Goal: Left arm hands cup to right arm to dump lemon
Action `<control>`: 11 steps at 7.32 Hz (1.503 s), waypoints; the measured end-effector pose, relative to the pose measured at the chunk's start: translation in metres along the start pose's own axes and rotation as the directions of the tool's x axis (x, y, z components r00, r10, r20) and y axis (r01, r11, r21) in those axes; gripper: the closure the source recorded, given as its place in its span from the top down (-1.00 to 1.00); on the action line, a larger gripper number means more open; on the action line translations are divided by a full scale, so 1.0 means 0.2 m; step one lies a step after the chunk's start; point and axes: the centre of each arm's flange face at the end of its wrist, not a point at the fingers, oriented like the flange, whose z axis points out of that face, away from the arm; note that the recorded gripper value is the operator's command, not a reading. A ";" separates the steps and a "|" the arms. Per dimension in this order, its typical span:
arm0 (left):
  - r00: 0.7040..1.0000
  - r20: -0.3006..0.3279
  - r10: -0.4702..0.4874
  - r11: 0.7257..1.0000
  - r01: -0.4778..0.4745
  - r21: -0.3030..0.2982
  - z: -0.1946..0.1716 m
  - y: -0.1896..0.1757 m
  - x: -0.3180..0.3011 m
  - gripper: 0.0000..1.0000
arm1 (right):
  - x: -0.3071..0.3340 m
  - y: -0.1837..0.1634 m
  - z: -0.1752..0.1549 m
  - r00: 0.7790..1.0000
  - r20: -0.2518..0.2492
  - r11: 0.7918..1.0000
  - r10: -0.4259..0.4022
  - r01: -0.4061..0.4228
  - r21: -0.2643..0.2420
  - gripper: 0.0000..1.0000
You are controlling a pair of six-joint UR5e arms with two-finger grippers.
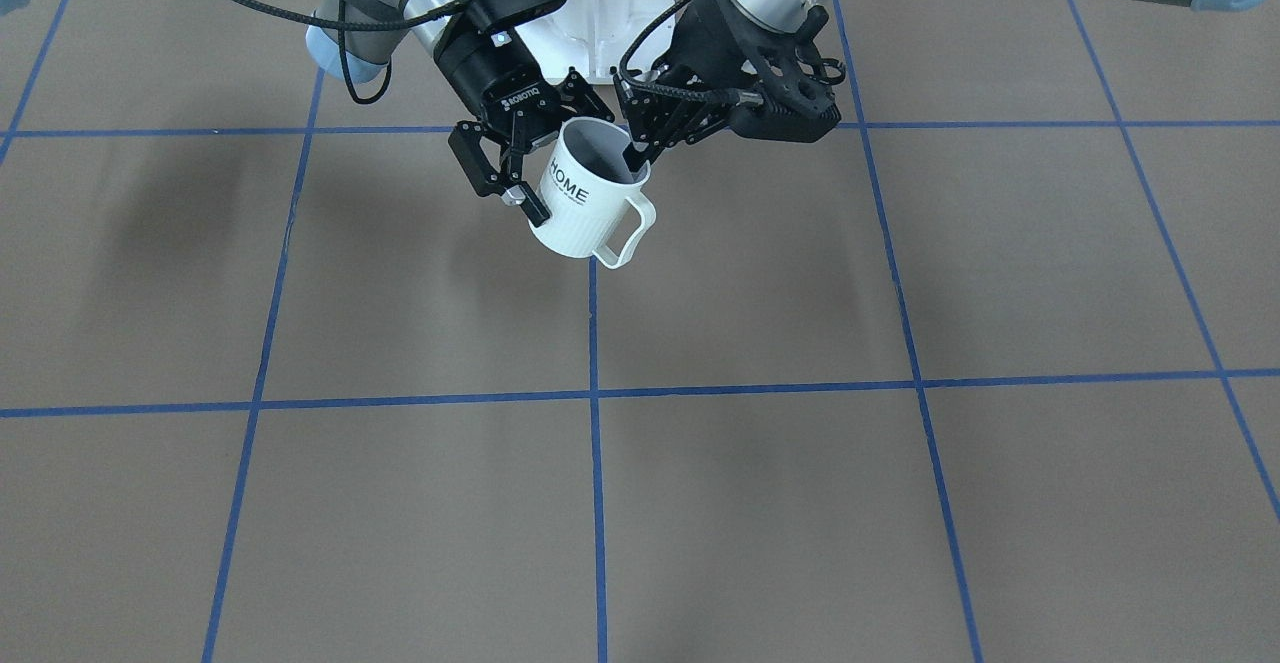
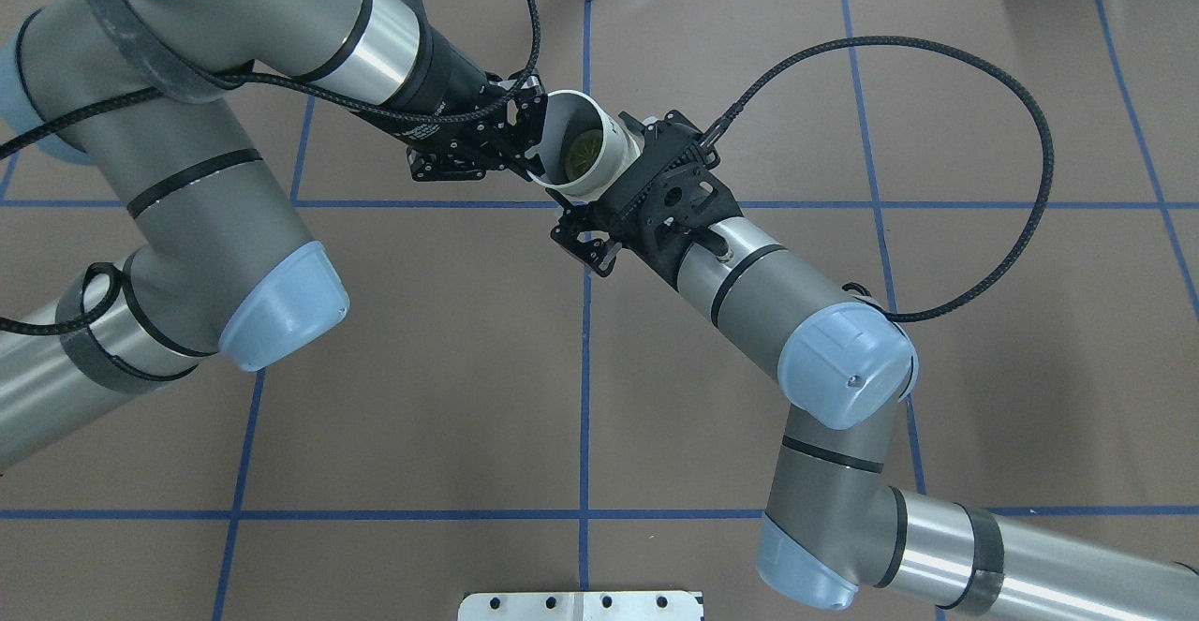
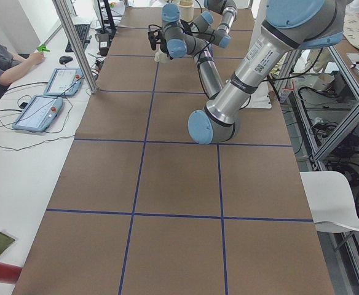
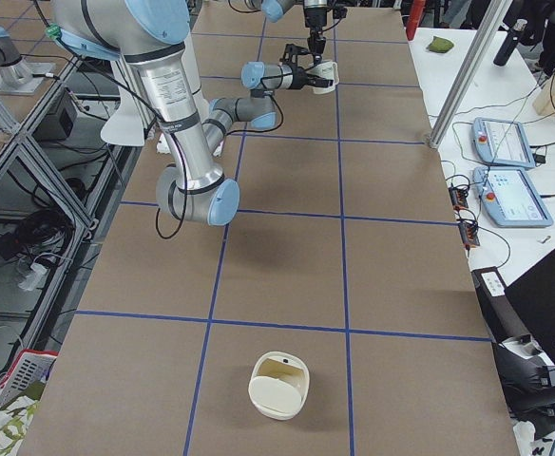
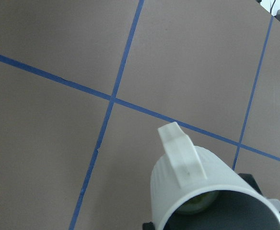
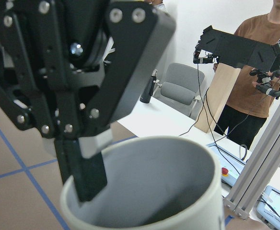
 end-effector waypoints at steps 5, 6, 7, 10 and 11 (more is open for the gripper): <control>1.000 -0.005 0.011 1.000 -0.011 -0.003 -0.01 0.01 0.01 1.00 | -0.01 0.01 0.00 1.000 -0.013 1.000 -0.001 0.001 0.001 -0.23; 1.000 -0.011 0.018 1.000 -0.019 -0.001 -0.03 0.02 0.00 1.00 | -0.01 0.01 0.00 1.000 -0.012 1.000 -0.001 0.001 0.001 -0.25; 0.999 -0.018 0.033 0.999 -0.033 -0.001 -0.05 0.02 0.00 1.00 | -0.01 0.01 0.00 1.000 -0.012 1.000 0.000 0.000 0.001 -0.26; 0.995 -0.009 0.099 0.995 -0.099 -0.008 -0.16 -0.07 -0.13 1.00 | -0.01 0.04 -0.01 1.000 -0.011 1.000 0.023 -0.023 -0.005 -0.40; 0.991 0.008 0.130 0.991 -0.130 -0.011 -0.21 -0.16 -0.24 1.00 | -0.01 0.04 -0.01 0.997 -0.014 0.997 0.077 -0.078 -0.006 -0.46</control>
